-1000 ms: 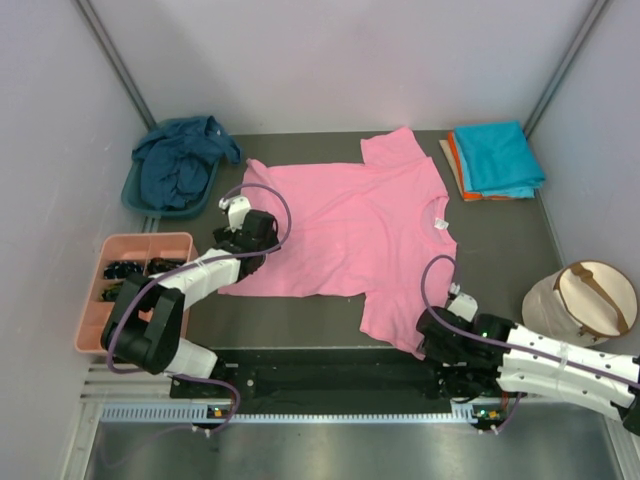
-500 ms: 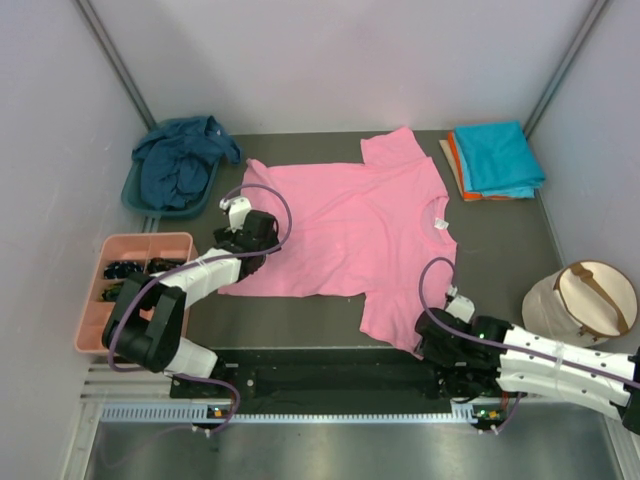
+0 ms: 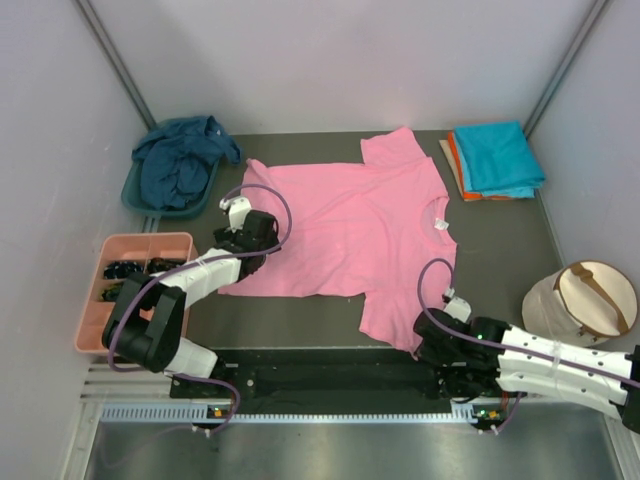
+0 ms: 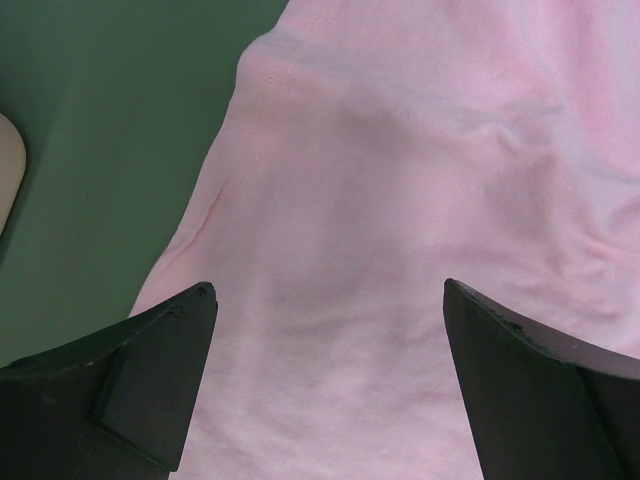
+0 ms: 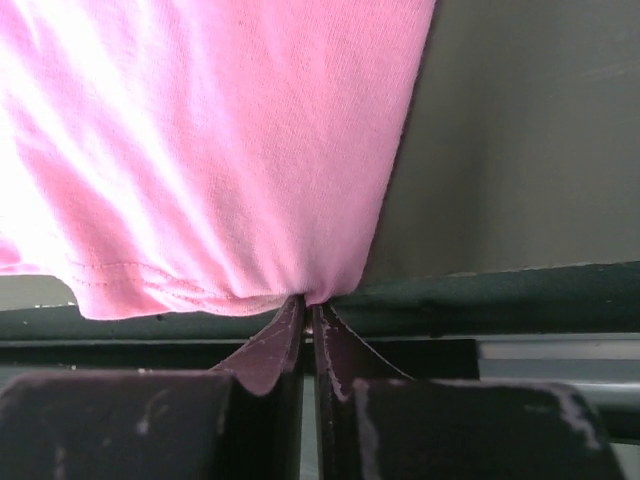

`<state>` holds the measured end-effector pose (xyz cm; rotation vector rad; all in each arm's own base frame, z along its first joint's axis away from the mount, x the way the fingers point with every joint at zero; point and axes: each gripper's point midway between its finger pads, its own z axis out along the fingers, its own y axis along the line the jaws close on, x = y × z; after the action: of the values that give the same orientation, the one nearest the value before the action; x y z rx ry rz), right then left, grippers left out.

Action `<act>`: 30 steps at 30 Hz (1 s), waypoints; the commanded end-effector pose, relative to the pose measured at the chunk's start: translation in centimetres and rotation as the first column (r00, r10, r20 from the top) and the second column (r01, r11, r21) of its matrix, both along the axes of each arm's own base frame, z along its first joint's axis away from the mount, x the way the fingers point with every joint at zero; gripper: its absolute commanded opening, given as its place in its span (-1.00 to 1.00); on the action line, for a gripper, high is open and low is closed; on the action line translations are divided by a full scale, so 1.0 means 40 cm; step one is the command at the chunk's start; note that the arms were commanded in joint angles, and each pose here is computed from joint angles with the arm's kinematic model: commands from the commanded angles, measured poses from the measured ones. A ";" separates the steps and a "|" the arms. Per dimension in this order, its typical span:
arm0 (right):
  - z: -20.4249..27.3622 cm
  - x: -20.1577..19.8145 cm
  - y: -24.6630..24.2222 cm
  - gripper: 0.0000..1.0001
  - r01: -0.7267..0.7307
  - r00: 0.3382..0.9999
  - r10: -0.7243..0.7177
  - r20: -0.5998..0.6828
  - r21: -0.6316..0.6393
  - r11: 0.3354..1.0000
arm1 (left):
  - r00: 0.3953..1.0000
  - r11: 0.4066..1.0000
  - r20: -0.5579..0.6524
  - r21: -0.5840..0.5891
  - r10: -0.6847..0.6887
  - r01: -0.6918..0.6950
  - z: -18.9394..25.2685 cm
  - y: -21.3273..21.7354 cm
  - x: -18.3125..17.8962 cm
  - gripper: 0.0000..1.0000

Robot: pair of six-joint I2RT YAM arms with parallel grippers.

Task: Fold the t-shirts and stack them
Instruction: Grap the side of the flattened tshirt closest away from the robot with both arms

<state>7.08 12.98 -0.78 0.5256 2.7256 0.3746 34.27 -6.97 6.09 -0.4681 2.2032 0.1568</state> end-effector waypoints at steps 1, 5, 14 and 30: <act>-0.047 -0.007 -0.018 -1.00 0.003 1.000 -0.003 -0.004 -0.034 0.999 | 0.998 1.000 0.057 -0.023 0.016 -0.014 0.037 -0.004 0.024 0.98; -0.039 0.000 -0.017 -1.00 -0.003 1.000 0.003 0.008 -0.041 0.999 | 0.998 1.000 0.058 -0.022 0.016 -0.014 0.039 -0.004 0.025 0.98; 0.072 0.062 -0.005 -1.00 -0.020 0.992 0.030 0.125 -0.086 0.996 | 0.996 0.999 0.081 0.006 0.045 -0.046 0.090 0.021 0.014 0.98; 0.100 0.110 0.069 -1.00 -0.124 0.976 0.145 0.165 -0.127 0.984 | 0.979 0.982 -0.114 -0.063 0.171 -0.179 0.004 0.085 -0.215 0.96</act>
<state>8.24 12.77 0.82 0.2935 2.7489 0.1622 28.70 -4.13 8.67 -0.6098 2.2038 0.1898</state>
